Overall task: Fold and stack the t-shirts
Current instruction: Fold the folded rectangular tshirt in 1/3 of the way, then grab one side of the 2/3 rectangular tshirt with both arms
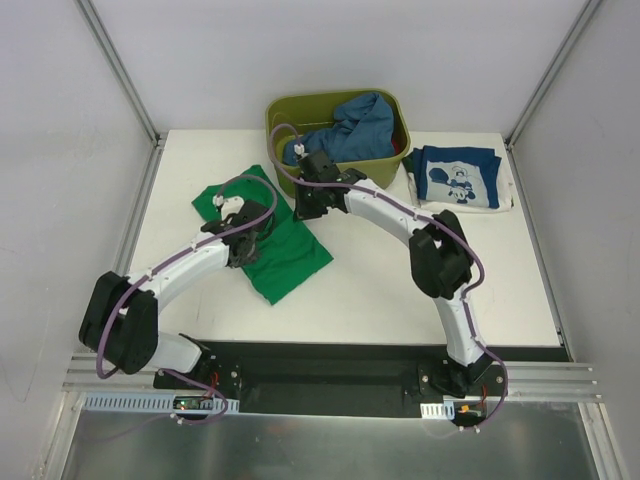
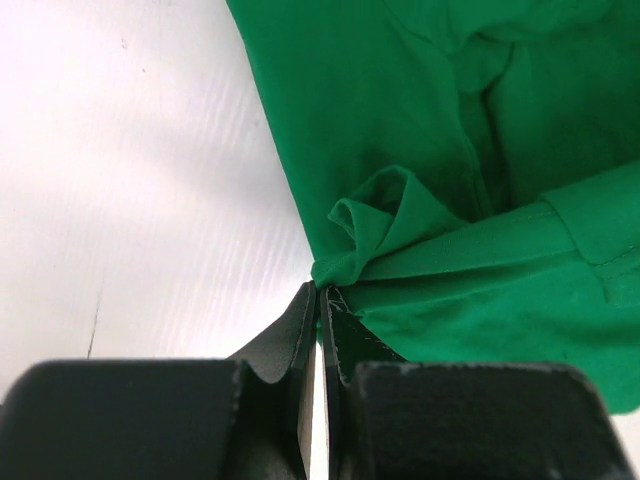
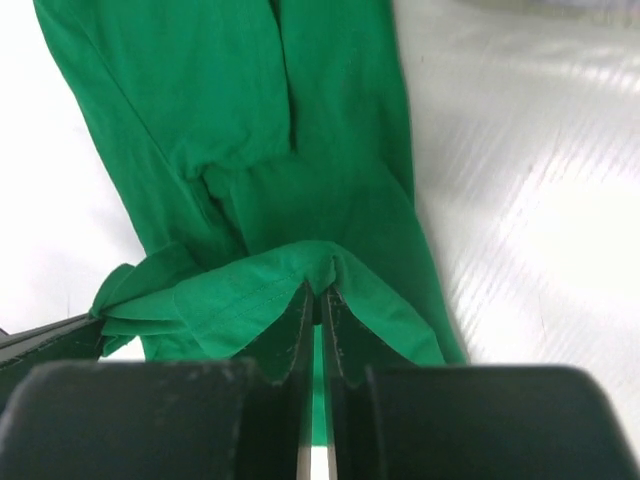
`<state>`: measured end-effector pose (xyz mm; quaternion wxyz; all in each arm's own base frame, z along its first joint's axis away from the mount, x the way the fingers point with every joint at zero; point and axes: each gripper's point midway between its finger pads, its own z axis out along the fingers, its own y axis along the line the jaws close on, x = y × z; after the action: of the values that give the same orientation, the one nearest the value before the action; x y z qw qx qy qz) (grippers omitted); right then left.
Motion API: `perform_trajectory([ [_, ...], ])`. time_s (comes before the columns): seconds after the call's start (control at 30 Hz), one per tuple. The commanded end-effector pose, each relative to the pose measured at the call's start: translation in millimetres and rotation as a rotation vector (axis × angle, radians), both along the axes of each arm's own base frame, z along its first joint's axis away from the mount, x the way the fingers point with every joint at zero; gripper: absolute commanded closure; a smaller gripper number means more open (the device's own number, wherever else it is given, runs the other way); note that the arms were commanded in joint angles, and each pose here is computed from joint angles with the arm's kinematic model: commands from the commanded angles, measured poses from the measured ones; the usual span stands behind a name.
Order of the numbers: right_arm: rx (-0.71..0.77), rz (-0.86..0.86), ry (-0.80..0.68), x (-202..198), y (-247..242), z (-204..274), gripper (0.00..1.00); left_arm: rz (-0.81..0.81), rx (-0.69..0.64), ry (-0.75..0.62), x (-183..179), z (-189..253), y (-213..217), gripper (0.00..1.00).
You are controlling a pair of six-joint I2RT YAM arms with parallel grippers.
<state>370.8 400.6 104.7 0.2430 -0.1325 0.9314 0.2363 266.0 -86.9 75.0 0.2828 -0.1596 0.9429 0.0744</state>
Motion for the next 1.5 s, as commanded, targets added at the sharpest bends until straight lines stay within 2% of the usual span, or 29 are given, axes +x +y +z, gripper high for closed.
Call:
perform_trajectory([
  [0.0,0.051,-0.017,-0.028,24,12,8,0.95,-0.005,0.039,-0.022,20,7,6,1.0],
  [0.23,0.058,-0.061,-0.037,40,13,-4,0.89,-0.037,0.028,0.017,34,-4,0,0.93],
  [0.27,0.062,-0.058,-0.035,41,14,-4,0.86,-0.034,0.03,0.015,36,-3,1,0.86],
  [0.3,0.068,-0.048,-0.022,40,16,-7,0.74,-0.033,0.032,0.017,37,-3,1,0.81],
  [0.33,0.075,-0.042,-0.017,40,17,-7,0.66,-0.034,0.031,0.012,39,-1,1,0.72],
  [0.37,0.087,-0.026,-0.003,36,20,-6,0.53,-0.04,0.024,0.011,39,0,-1,0.52],
  [0.43,0.102,-0.003,0.024,27,20,-4,0.44,-0.047,0.002,-0.008,37,7,-3,0.34],
  [0.47,0.136,0.024,0.032,18,24,8,0.29,-0.049,-0.006,-0.016,37,10,-3,0.22],
  [0.57,0.174,0.061,0.025,-2,22,22,0.03,-0.058,-0.054,-0.047,30,21,-6,0.08],
  [0.6,0.173,0.065,0.019,-6,20,25,0.03,-0.071,-0.094,-0.069,26,29,-10,0.01],
  [0.87,0.137,0.079,-0.066,-50,-8,61,0.03,-0.174,-0.304,-0.131,-9,53,-35,0.01],
  [0.97,0.115,0.053,-0.072,-66,-23,60,0.03,-0.24,-0.378,-0.139,-18,56,-47,0.01],
  [1.17,0.027,-0.074,-0.001,-87,-65,22,0.03,-0.376,-0.524,-0.043,-45,30,-78,0.01],
  [1.27,0.031,-0.123,0.072,-94,-77,-3,0.03,-0.434,-0.619,-0.057,-47,27,-99,0.04],
  [1.4,0.036,-0.15,0.093,-99,-82,-17,0.03,-0.471,-0.621,-0.014,-53,17,-112,0.05],
  [1.47,0.02,-0.182,0.109,-94,-89,-24,0.03,-0.49,-0.61,0.023,-59,8,-116,0.1],
])
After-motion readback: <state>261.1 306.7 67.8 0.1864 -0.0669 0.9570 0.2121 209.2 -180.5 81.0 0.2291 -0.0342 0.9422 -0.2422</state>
